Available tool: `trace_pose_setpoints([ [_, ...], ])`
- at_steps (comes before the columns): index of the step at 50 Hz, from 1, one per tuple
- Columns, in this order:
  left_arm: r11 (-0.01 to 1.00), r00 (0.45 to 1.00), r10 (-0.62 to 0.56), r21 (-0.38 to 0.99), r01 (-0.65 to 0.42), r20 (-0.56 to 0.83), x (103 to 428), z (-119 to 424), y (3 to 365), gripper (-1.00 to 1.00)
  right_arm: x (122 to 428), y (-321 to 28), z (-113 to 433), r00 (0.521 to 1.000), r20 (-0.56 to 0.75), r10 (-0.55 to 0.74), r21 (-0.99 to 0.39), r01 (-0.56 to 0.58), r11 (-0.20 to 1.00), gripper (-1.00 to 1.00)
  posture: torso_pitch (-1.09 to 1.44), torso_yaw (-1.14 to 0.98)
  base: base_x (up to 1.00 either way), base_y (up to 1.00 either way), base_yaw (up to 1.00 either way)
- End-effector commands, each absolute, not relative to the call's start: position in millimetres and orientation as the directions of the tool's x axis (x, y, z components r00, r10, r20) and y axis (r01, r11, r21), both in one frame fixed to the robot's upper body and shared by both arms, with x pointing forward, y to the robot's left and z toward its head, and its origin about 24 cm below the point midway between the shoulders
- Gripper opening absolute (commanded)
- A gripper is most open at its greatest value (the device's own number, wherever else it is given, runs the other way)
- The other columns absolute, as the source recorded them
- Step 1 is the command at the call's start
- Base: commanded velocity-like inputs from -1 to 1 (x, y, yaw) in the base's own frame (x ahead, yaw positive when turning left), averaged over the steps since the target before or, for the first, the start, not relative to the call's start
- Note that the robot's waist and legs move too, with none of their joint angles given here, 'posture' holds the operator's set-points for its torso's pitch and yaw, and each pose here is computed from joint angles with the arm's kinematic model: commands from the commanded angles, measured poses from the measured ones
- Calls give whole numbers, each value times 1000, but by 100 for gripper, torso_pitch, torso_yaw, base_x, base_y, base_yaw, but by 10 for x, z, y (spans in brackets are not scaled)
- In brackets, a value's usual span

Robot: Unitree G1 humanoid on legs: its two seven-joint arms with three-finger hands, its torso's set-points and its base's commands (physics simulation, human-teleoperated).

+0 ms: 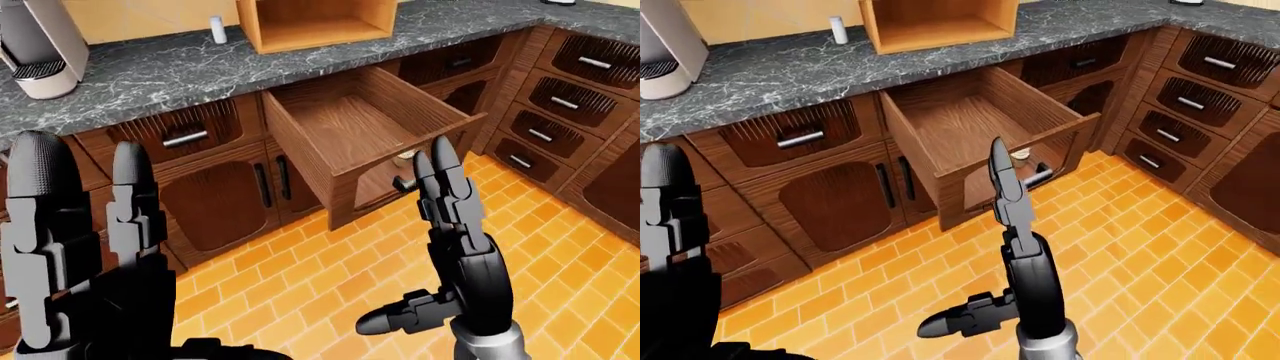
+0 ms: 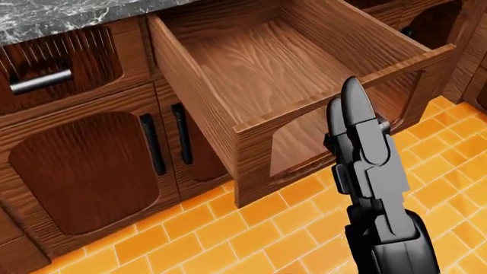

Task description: Close the right drawer.

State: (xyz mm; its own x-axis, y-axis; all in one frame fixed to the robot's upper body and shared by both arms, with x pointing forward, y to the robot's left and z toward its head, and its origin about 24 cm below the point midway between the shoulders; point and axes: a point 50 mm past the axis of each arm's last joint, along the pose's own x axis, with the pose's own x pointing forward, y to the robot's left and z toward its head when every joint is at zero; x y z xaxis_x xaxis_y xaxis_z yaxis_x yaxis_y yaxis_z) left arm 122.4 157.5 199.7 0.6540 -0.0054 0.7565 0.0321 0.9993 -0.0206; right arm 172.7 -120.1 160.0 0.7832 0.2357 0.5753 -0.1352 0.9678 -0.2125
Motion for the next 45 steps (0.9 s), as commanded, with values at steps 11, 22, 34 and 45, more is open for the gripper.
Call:
trace_pose_setpoints([
  [11, 999, 611, -12, -17, 42, 791, 1168, 2072, 1567, 100, 1679, -1201, 1708, 739, 632, 231, -211, -123, 970, 100, 0, 0, 9, 0, -20],
  [22, 999, 611, -15, -15, 44, 791, 1164, 2060, 1565, 100, 1674, -1196, 1710, 741, 629, 236, -214, -127, 969, 100, 0, 0, 9, 0, -20],
  [34, 999, 611, -14, -16, 42, 791, 1166, 2060, 1566, 100, 1675, -1186, 1724, 742, 627, 236, -215, -127, 968, 100, 0, 0, 9, 0, -20],
  [45, 999, 611, -13, -17, 43, 791, 1165, 2055, 1565, 100, 1680, -1200, 1710, 740, 630, 234, -209, -129, 969, 100, 0, 0, 9, 0, -21],
])
